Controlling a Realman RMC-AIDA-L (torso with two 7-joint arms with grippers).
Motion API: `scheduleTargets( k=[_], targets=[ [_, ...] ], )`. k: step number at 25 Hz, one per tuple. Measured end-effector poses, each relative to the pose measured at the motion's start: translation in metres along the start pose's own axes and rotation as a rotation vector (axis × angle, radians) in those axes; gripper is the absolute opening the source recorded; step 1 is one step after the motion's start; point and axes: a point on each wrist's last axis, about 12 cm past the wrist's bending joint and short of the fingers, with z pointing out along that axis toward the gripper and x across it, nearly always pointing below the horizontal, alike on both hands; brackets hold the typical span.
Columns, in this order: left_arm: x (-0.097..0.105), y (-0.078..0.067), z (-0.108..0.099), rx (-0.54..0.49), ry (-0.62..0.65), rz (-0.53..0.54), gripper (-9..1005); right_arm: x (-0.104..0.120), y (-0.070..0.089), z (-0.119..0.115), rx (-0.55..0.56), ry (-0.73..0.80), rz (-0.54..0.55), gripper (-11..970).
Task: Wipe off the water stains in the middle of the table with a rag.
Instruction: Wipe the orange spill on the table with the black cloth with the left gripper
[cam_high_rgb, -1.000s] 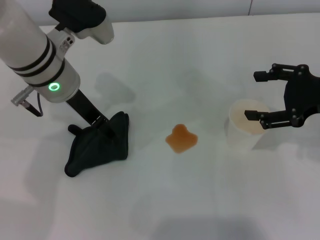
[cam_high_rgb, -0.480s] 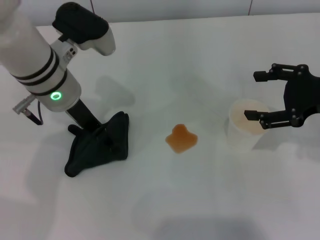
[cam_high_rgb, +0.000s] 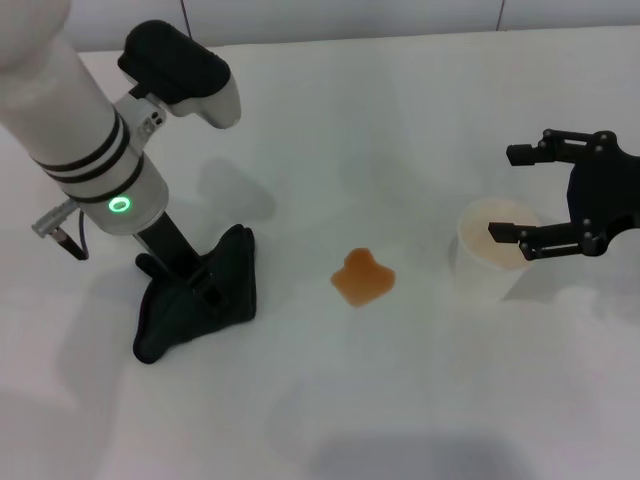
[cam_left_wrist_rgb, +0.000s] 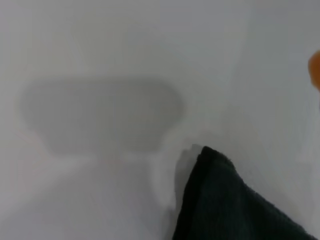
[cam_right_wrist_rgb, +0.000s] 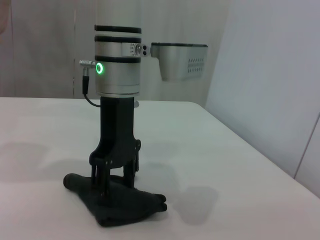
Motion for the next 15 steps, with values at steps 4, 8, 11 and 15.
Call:
scheduleTargets(
  k=[4,8,11,15],
  targets=[
    [-0.0017,0.0013,-0.0020,-0.002,-0.004,-0.021,774,0.0001,0.0008,-0.0001,-0.005,-0.001,0.001,857],
    [-0.0017,0.0020,-0.0026,-0.005,-0.005,-0.032,644,0.0009,0.0014,-0.0004,-0.006,-0.001,0.005,857],
    [-0.0014,0.0022,-0.0022,-0.011,0.000,-0.033,520,0.0011,0.0018,-0.0005,-0.008,-0.001,0.006,857],
    [-0.0013,0.0019,-0.0020,-0.011,0.003,-0.038,361,0.0014,0.0024,-0.0008,-0.010,-0.001,0.007,857]
  ],
)
